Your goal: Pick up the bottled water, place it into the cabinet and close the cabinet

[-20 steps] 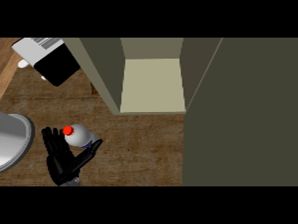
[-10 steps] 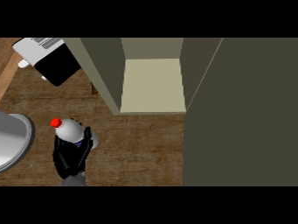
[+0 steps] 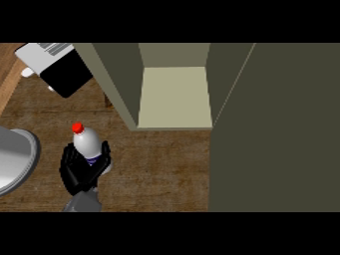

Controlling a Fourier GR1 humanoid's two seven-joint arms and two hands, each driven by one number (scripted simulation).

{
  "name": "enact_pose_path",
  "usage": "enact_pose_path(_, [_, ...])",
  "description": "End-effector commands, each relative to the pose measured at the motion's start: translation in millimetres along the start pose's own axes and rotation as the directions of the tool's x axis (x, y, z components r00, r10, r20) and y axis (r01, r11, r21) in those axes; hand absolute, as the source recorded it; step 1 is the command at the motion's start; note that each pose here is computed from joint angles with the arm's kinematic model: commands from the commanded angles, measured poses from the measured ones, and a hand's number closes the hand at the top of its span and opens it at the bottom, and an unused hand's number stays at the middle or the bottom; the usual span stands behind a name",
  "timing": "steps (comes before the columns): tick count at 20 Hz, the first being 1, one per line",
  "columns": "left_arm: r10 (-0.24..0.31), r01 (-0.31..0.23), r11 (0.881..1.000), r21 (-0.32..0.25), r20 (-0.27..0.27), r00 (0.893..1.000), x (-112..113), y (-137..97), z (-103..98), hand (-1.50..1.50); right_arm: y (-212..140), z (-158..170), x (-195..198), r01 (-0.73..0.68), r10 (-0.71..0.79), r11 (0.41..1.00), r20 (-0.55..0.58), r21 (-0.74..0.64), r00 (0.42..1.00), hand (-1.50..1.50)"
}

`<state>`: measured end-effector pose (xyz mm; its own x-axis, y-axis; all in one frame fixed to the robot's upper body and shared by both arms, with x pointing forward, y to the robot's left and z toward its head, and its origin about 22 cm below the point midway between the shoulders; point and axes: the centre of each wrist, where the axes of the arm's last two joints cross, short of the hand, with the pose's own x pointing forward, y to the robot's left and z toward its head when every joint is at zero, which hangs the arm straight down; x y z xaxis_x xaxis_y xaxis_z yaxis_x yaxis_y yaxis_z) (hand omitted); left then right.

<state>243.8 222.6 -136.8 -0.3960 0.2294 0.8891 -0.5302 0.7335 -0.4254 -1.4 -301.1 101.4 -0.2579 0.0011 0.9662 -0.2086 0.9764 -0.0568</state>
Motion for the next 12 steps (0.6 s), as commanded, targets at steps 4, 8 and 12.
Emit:
enact_pose_path(4, [0.021, -0.022, 0.968, -0.249, -0.010, 1.000, 9.5, -10.1, -12.1, 1.50, 2.2, -7.2, 30.7, -0.004, 0.002, 0.999, 0.063, 0.037, 0.998, -1.50])
enact_pose_path(8, [0.024, -0.096, 0.867, -0.488, -0.153, 0.988, 12.5, -0.6, -7.5, 1.50, 5.4, -13.8, 20.6, -0.016, 0.014, 1.000, 0.088, 0.020, 0.996, -1.50])
enact_pose_path(12, [0.061, -0.136, 0.839, -0.527, -0.158, 0.986, 29.2, -22.0, -12.3, 1.50, 7.6, -16.9, 25.6, -0.016, 0.014, 1.000, 0.090, 0.015, 0.996, -1.50])
